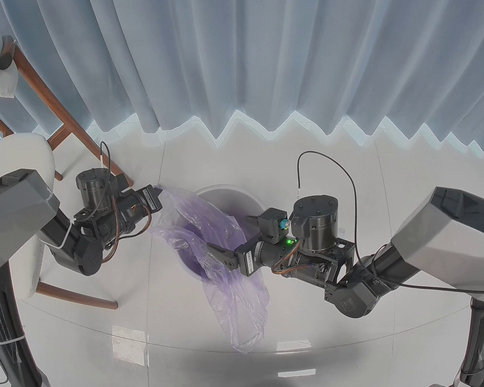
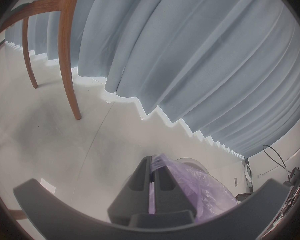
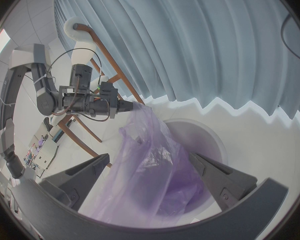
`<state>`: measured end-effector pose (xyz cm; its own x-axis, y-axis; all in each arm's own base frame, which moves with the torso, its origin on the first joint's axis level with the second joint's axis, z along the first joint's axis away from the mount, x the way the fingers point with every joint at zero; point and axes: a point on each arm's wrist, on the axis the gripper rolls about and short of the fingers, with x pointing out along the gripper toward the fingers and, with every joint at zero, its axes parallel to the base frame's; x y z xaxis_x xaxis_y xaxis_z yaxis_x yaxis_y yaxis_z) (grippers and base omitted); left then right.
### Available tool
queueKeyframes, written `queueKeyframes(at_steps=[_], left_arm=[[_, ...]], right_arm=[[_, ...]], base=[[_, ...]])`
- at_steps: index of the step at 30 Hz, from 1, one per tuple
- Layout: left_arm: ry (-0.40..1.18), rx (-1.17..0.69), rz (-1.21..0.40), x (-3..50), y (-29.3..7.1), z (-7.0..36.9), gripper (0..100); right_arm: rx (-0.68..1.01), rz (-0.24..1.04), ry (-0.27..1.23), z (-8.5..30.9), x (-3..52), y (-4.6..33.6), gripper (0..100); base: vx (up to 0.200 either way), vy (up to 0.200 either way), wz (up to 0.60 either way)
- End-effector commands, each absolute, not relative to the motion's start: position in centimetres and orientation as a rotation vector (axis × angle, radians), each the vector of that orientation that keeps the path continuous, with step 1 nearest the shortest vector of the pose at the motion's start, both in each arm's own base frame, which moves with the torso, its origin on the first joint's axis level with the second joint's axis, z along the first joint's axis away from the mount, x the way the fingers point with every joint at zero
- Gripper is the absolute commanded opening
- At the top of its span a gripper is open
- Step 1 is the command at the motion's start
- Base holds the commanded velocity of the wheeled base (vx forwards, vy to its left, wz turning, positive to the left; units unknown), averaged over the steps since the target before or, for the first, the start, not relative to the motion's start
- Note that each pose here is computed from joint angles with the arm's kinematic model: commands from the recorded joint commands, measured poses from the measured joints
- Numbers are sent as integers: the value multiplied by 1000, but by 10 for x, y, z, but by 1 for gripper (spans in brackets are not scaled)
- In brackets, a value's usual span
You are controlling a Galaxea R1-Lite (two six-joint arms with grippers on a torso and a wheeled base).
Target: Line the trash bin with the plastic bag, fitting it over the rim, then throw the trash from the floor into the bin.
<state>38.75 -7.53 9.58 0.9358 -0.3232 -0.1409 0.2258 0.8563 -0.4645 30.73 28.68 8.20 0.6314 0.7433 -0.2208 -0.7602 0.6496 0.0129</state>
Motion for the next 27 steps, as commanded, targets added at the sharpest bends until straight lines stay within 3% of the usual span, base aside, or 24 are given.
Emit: queueKeyframes(at_steps=[1, 9, 10, 27], left_arm=[[218, -460, -291, 387, -75, 96, 0], [218, -460, -291, 387, -75, 96, 0], [218, -460, -291, 387, -75, 96, 0], [223, -459, -299, 384, -79, 97, 0]], right_arm=[[-90, 849, 237, 73, 311, 283, 100], [-98, 840, 248, 58, 319, 283, 100], [-96, 844, 251, 57, 320, 284, 0], [-9, 772, 130, 84, 362, 250, 0]], base=[[0, 0, 0], [0, 0, 0], [0, 0, 0], [0, 0, 0]])
